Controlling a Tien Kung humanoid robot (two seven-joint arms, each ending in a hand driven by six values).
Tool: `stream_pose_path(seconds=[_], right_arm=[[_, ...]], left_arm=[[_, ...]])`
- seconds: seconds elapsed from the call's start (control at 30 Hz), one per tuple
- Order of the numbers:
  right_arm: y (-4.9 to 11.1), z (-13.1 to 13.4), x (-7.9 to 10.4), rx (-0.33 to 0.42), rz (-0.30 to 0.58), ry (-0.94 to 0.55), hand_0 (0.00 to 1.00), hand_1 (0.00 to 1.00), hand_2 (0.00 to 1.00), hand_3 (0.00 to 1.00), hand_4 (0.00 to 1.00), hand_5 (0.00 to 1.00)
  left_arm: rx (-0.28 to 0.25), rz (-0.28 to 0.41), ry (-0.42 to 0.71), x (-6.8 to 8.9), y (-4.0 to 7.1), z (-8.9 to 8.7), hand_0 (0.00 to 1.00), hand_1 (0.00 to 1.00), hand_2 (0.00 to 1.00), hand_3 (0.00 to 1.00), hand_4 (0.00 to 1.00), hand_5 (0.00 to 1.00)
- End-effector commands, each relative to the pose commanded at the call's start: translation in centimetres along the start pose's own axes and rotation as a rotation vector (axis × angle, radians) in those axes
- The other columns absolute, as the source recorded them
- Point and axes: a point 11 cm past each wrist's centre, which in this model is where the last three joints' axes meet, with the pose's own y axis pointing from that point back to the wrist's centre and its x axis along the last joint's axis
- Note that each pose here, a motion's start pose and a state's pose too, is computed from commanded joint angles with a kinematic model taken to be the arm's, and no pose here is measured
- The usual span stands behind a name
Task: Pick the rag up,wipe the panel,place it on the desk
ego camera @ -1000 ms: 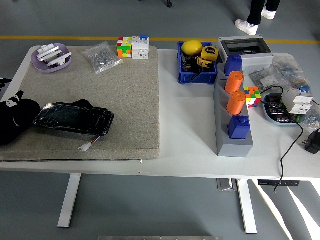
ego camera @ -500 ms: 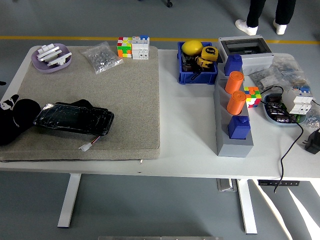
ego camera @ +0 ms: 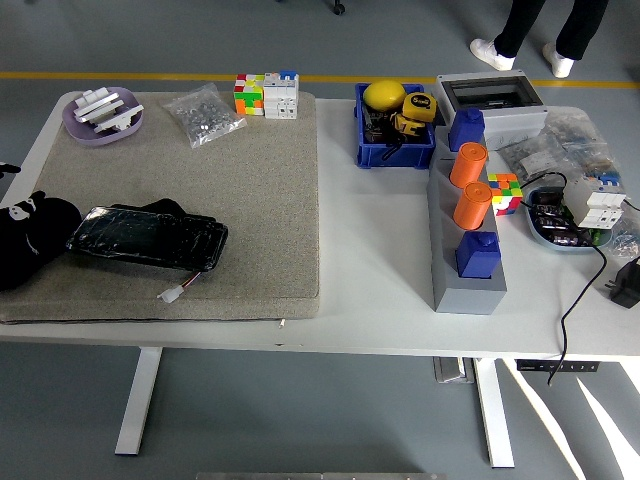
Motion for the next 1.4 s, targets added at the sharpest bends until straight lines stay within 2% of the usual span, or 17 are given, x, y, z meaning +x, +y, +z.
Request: stream_pose_path(seconds=[0.17, 0.4, 0.43, 0.6, 0.63, 0.8, 0.83, 1.0, 1.03, 1.2, 1.23, 1.4], right_arm=[[0.00, 0.08, -0.06, 0.001, -0.002, -0.005, 0.734, 0.647, 0.677, 0.631, 0.998, 0.529], [0.02, 0.22, -0.41, 0.000, -0.010, -0.011, 0.735, 0.647, 0.677, 0.630, 0.998, 0.528], [0.02, 0.22, -0.42, 0.000, -0.010, -0.010, 0.736, 0.648, 0.676, 0.583, 0.997, 0.525], [0.02, 0.36, -0.53, -0.003, -0.011, -0.008, 0.736, 0.648, 0.676, 0.583, 0.997, 0.525], [0.02, 0.35, -0.54, -0.003, -0.012, -0.007, 0.735, 0.648, 0.676, 0.539, 0.888, 0.414], [0.02, 0.35, -0.59, -0.005, -0.015, -0.004, 0.735, 0.648, 0.676, 0.539, 0.888, 0.414], [0.02, 0.35, -0.59, -0.005, -0.014, -0.005, 0.736, 0.649, 0.666, 0.542, 0.820, 0.342], [0.03, 0.35, -0.61, -0.002, -0.007, -0.015, 0.736, 0.649, 0.666, 0.542, 0.820, 0.342], [0.03, 0.35, -0.59, -0.001, -0.005, -0.017, 0.736, 0.649, 0.682, 0.601, 0.878, 0.384], [0.03, 0.34, -0.59, -0.002, -0.010, -0.012, 0.736, 0.649, 0.682, 0.601, 0.878, 0.384], [0.03, 0.36, -0.65, -0.004, -0.015, -0.006, 0.736, 0.649, 0.684, 0.552, 0.897, 0.403], [0.03, 0.39, -0.74, -0.006, -0.017, -0.005, 0.736, 0.649, 0.684, 0.552, 0.897, 0.403]], left_arm=[[0.007, -0.003, 0.001, -0.24, 0.14, -0.21, 0.706, 0.739, 0.733, 0.613, 0.842, 0.306], [-0.001, 0.002, 0.000, -0.03, -0.20, 0.09, 0.709, 0.739, 0.734, 0.613, 0.842, 0.307], [0.000, 0.001, 0.000, -0.04, -0.20, 0.08, 0.709, 0.741, 0.736, 0.612, 0.843, 0.309], [0.005, -0.004, -0.004, -0.27, -0.24, 0.09, 0.709, 0.741, 0.736, 0.612, 0.843, 0.309], [0.006, -0.005, -0.005, -0.32, -0.22, 0.06, 0.713, 0.742, 0.737, 0.613, 0.842, 0.309], [0.008, -0.004, -0.005, -0.27, -0.24, 0.02, 0.713, 0.742, 0.737, 0.613, 0.842, 0.309], [0.007, -0.004, -0.005, -0.24, -0.24, 0.02, 0.713, 0.742, 0.736, 0.613, 0.842, 0.309], [0.011, -0.002, -0.008, -0.05, -0.30, -0.12, 0.713, 0.742, 0.736, 0.613, 0.842, 0.309], [0.013, -0.001, -0.007, -0.04, -0.28, -0.16, 0.713, 0.743, 0.738, 0.612, 0.842, 0.309], [0.017, -0.002, -0.007, -0.14, -0.20, -0.28, 0.713, 0.743, 0.738, 0.612, 0.842, 0.309], [0.017, -0.004, -0.006, -0.20, -0.18, -0.28, 0.713, 0.743, 0.739, 0.611, 0.841, 0.309], [0.017, -0.004, -0.005, -0.26, -0.15, -0.30, 0.713, 0.743, 0.739, 0.611, 0.841, 0.309]])
